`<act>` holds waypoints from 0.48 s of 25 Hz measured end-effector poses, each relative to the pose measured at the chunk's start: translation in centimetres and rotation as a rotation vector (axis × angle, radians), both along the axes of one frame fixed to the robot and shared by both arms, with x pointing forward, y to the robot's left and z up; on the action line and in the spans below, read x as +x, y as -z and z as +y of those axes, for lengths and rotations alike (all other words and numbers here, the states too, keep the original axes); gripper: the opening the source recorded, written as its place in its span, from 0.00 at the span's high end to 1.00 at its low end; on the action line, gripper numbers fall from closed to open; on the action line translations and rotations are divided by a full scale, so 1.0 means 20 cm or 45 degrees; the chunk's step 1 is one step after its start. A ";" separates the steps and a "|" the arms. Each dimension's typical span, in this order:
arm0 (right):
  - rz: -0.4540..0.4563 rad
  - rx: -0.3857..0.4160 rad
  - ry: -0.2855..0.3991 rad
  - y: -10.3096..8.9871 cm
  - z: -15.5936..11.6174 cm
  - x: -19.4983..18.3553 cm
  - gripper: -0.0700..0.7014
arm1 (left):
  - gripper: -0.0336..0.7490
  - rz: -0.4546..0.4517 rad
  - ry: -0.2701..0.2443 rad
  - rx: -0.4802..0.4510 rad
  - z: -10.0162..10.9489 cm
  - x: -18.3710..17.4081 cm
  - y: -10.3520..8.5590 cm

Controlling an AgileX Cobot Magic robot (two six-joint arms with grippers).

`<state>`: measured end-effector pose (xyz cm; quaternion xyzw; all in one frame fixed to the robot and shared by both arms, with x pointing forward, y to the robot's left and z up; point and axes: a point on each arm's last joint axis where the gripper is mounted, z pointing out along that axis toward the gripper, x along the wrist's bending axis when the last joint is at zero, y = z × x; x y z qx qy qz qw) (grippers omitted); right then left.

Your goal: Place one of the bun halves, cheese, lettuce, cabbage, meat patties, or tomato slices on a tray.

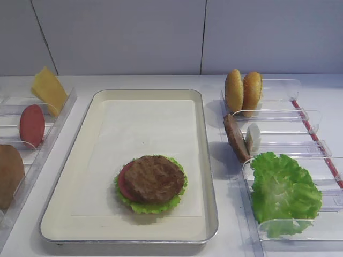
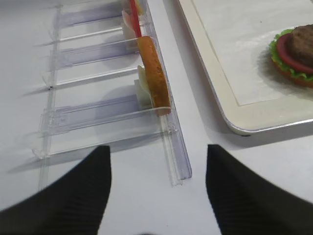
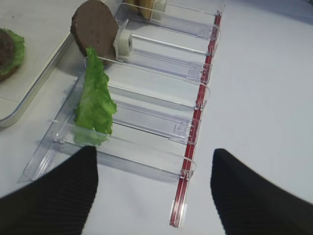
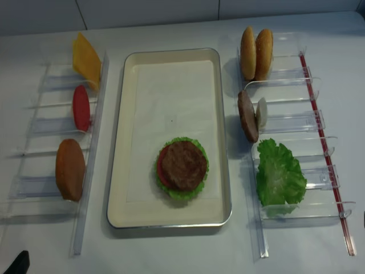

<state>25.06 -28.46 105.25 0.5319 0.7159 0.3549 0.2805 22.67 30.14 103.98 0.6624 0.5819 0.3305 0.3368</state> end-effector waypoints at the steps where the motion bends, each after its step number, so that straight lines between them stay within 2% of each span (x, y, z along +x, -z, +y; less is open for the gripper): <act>1: -0.012 0.000 -0.002 0.02 0.00 -0.02 0.25 | 0.43 0.000 0.000 0.000 0.00 0.00 0.00; 7: -0.094 0.004 -0.007 0.06 -0.01 -0.11 0.25 | 0.43 0.000 0.000 0.000 0.00 0.00 0.00; 12: -0.099 0.004 -0.008 0.06 -0.01 -0.11 0.26 | 0.43 0.000 0.000 0.000 0.00 0.00 0.00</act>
